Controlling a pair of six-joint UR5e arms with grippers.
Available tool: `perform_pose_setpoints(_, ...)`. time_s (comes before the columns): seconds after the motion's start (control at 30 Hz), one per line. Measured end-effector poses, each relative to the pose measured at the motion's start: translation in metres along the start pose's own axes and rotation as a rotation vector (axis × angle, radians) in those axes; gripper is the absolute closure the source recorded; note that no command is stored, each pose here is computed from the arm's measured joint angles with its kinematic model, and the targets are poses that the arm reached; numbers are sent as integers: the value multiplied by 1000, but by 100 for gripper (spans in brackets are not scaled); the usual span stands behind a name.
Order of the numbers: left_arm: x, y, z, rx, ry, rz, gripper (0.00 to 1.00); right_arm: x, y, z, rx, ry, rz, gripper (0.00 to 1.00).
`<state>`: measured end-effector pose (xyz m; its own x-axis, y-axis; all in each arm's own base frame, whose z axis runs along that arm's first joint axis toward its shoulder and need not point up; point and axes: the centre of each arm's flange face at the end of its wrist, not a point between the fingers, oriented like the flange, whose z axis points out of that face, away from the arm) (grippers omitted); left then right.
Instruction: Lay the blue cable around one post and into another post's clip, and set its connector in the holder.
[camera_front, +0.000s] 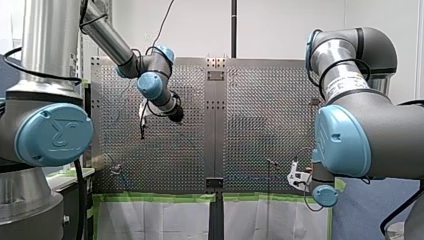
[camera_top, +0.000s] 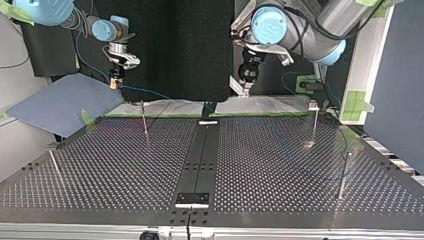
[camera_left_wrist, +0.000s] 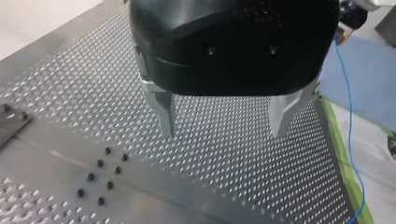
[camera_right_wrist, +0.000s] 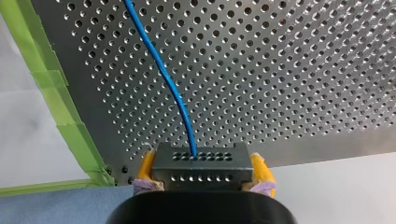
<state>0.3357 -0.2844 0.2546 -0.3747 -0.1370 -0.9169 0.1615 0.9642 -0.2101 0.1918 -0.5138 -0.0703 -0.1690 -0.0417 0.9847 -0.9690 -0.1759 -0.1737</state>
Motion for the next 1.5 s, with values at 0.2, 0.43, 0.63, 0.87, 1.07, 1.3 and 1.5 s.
perform_pose_setpoints(0.2, 20, -23, 10, 57, 0, 16, 0, 0, 0, 0, 0, 0, 1, 100)
perform_pose_setpoints(0.43, 39, -46, 18, 110, -6, 29, 0, 0, 0, 0, 0, 0, 1, 100)
perform_pose_setpoints(0.63, 60, -69, 23, 164, -7, 42, 0, 0, 0, 0, 0, 0, 1, 100)
perform_pose_setpoints(0.87, 68, -104, 40, 236, -51, 41, 0, 0, 0, 0, 0, 0, 1, 100)
perform_pose_setpoints(1.07, 66, -120, 67, 260, -106, 25, 0, 0, 0, 1, 0, 1, 0, 100)
perform_pose_setpoints(1.3, 64, -132, 98, 274, -166, 4, 0, 1, 0, 1, 0, 1, 0, 100)
perform_pose_setpoints(1.5, 73, -132, 119, 262, -194, -7, 0, 0, 0, 1, 0, 0, 0, 100)
